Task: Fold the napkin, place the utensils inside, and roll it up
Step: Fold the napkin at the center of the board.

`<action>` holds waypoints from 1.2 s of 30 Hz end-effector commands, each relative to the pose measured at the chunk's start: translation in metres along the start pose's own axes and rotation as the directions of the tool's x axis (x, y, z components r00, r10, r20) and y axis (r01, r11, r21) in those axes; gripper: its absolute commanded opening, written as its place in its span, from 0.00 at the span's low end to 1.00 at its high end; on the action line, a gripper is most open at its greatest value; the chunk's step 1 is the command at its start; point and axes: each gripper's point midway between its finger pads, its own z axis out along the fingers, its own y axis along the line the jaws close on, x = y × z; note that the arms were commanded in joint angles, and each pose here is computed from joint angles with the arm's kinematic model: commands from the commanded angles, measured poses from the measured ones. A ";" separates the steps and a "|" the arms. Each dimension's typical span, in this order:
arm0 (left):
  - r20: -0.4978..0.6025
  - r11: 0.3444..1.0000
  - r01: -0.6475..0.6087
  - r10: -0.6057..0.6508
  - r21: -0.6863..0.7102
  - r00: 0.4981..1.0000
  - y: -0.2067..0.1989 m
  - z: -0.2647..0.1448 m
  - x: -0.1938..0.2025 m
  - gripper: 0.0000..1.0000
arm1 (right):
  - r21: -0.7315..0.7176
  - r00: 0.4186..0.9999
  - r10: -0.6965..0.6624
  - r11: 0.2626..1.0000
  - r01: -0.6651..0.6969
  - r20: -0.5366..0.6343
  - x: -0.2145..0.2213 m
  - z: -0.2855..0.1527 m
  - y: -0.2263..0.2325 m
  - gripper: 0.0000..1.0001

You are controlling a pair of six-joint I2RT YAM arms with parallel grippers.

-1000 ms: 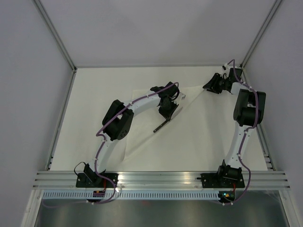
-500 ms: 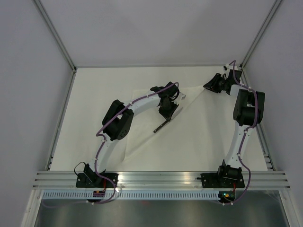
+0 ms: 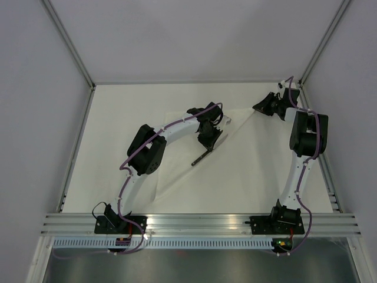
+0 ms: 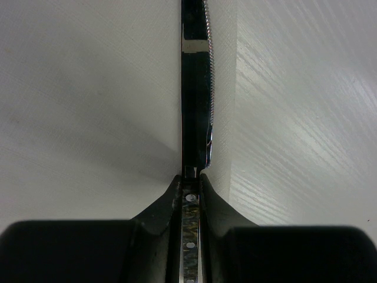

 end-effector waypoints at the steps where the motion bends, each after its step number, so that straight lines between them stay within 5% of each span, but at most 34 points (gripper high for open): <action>1: -0.059 0.999 0.031 -0.029 0.022 0.998 -0.007 0.008 0.018 0.13 | -0.046 0.999 -0.041 0.998 0.042 0.031 -0.005 0.001 0.011 0.17; 15: -0.046 0.999 0.032 -0.031 0.033 0.998 -0.010 0.006 0.013 0.19 | -0.275 0.953 -0.233 0.920 0.280 0.194 -0.035 -0.052 0.101 0.13; 23: -0.004 0.999 0.034 -0.034 0.014 0.999 -0.009 -0.006 0.004 0.46 | -0.367 0.928 -0.289 0.858 0.360 0.235 -0.042 -0.078 0.158 0.13; 36: 0.335 0.994 0.094 -0.106 0.052 0.936 -0.023 -0.103 -0.056 0.60 | -0.464 0.912 -0.373 0.786 0.409 0.172 -0.007 -0.091 0.192 0.13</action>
